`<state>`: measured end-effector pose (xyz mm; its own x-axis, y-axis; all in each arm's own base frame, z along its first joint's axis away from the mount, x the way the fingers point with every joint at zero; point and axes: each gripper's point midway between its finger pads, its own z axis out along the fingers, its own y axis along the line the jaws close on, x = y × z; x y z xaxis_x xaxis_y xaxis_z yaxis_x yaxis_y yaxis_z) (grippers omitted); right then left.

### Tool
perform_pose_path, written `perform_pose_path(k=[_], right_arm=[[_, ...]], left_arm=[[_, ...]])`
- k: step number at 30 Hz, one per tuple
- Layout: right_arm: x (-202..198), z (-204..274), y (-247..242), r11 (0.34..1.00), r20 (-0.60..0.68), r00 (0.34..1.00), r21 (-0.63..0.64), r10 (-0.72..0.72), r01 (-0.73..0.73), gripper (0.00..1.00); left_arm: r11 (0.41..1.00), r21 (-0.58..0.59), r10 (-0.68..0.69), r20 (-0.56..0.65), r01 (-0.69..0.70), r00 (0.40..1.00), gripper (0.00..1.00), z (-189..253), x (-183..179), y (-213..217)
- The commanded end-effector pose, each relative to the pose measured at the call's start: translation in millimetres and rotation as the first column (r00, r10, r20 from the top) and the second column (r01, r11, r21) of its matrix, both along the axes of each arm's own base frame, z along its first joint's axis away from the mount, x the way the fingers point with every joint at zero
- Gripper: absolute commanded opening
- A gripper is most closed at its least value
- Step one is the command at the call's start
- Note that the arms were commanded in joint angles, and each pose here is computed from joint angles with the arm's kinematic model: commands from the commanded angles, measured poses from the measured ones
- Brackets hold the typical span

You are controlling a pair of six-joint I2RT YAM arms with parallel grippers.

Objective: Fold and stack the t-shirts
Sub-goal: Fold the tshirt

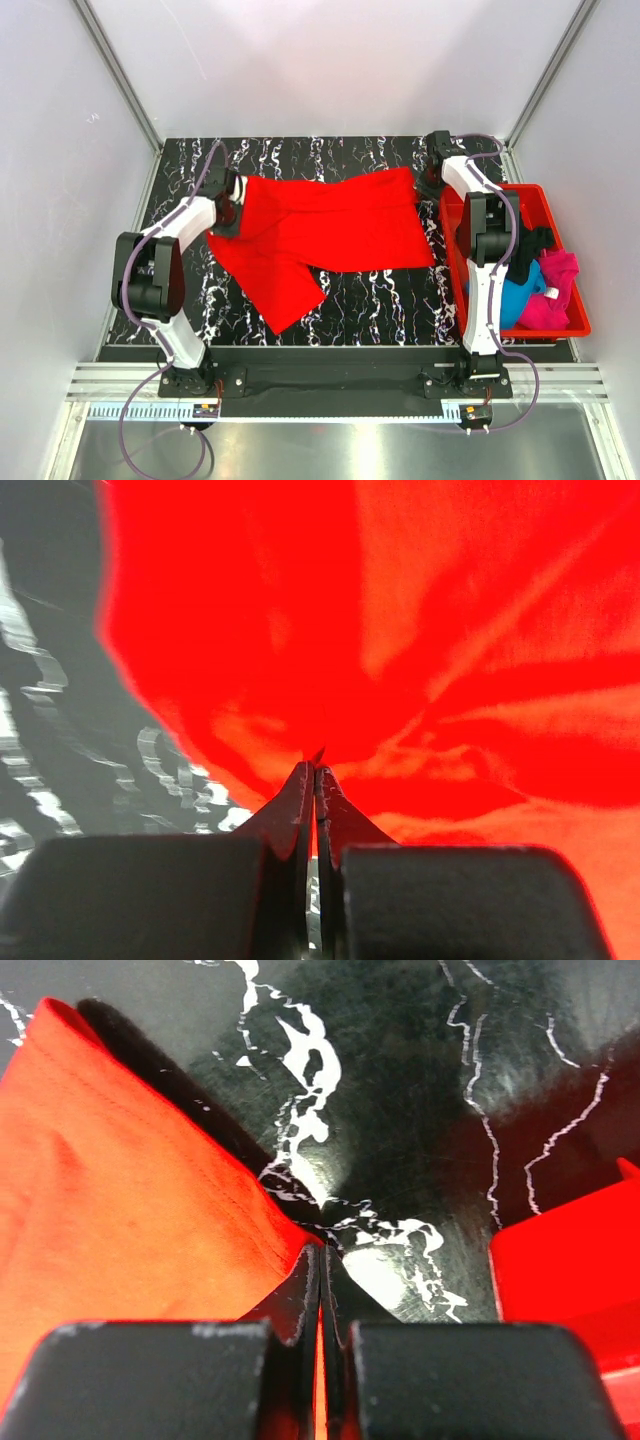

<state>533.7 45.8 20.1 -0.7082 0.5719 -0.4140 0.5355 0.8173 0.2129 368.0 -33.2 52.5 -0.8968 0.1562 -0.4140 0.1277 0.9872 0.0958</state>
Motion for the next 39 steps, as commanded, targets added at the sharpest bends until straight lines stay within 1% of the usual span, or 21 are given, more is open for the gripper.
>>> perform_pose_path(k=[1,4,5,6,8,12,16,17,19,20,22,23,28,29,30,31,33,34,35,37,39], right_arm=[[29,51,7,0.999,0.148,0.989,0.035,0.026,-0.032,0.00],[35,58,10,0.998,0.171,0.985,0.041,0.030,-0.038,0.00],[37,61,9,0.999,0.182,0.983,0.039,0.029,-0.036,0.00],[38,63,9,0.999,0.188,0.982,0.037,0.029,-0.037,0.00],[42,69,8,0.999,0.212,0.977,0.031,0.023,-0.031,0.00],[51,85,11,0.998,0.262,0.965,0.048,0.026,-0.040,0.00],[65,100,23,0.992,0.332,0.943,0.105,0.026,-0.064,0.00],[72,109,33,0.984,0.374,0.927,0.146,0.042,-0.104,0.00],[77,116,39,0.977,0.413,0.910,0.182,0.030,-0.115,0.00],[87,129,44,0.968,0.473,0.880,0.204,0.033,-0.146,0.00],[95,136,49,0.960,0.517,0.856,0.228,0.025,-0.165,0.00],[102,145,54,0.954,0.557,0.830,0.231,0.030,-0.189,0.00],[123,160,59,0.945,0.644,0.764,0.229,0.032,-0.232,0.00],[127,163,58,0.946,0.657,0.753,0.224,0.031,-0.234,0.00],[129,154,59,0.947,0.642,0.766,0.228,0.030,-0.228,0.00],[134,168,59,0.948,0.653,0.756,0.219,0.034,-0.232,0.00],[124,137,56,0.956,0.546,0.836,0.218,0.048,-0.198,0.00],[123,140,55,0.961,0.522,0.852,0.215,0.037,-0.173,0.04],[108,121,49,0.971,0.428,0.903,0.202,0.028,-0.125,0.10],[90,108,52,0.983,0.362,0.930,0.135,0.068,-0.124,0.25],[79,114,53,0.986,0.357,0.929,0.091,0.096,-0.137,0.29]], left_arm=[[0.994,0.074,0.059,0.207,-0.076,0.977,0.00,62,50,14],[0.987,0.092,0.098,0.283,-0.129,0.954,0.00,90,71,23],[0.986,0.087,0.104,0.333,-0.141,0.937,0.00,112,86,24],[0.984,0.094,0.113,0.334,-0.152,0.936,0.00,113,91,28],[0.981,0.089,0.128,0.384,-0.175,0.914,0.00,135,107,33],[0.975,0.088,0.153,0.409,-0.206,0.900,0.00,145,131,48],[0.967,0.098,0.168,0.442,-0.234,0.881,0.00,155,150,62],[0.966,0.098,0.171,0.457,-0.240,0.873,0.00,157,156,67],[0.966,0.085,0.172,0.491,-0.244,0.854,0.00,164,167,72],[0.967,0.072,0.171,0.527,-0.244,0.832,0.00,172,176,74],[0.969,0.051,0.171,0.574,-0.243,0.801,0.00,189,189,78],[0.969,0.052,0.165,0.586,-0.240,0.793,0.00,191,197,79],[0.973,0.060,0.131,0.648,-0.222,0.751,0.00,210,229,81],[0.974,0.054,0.128,0.670,-0.220,0.731,0.00,218,235,81],[0.978,0.047,0.120,0.670,-0.203,0.733,0.00,216,239,78],[0.980,0.045,0.115,0.674,-0.196,0.730,0.00,216,242,76],[0.981,0.034,0.117,0.675,-0.189,0.728,0.00,212,243,74],[0.983,0.025,0.117,0.676,-0.181,0.727,0.00,211,244,72],[0.984,0.022,0.114,0.680,-0.176,0.724,0.00,209,244,70],[0.985,0.018,0.116,0.668,-0.171,0.735,0.00,198,240,69],[0.987,0.005,0.118,0.665,-0.162,0.737,0.00,194,238,67]])
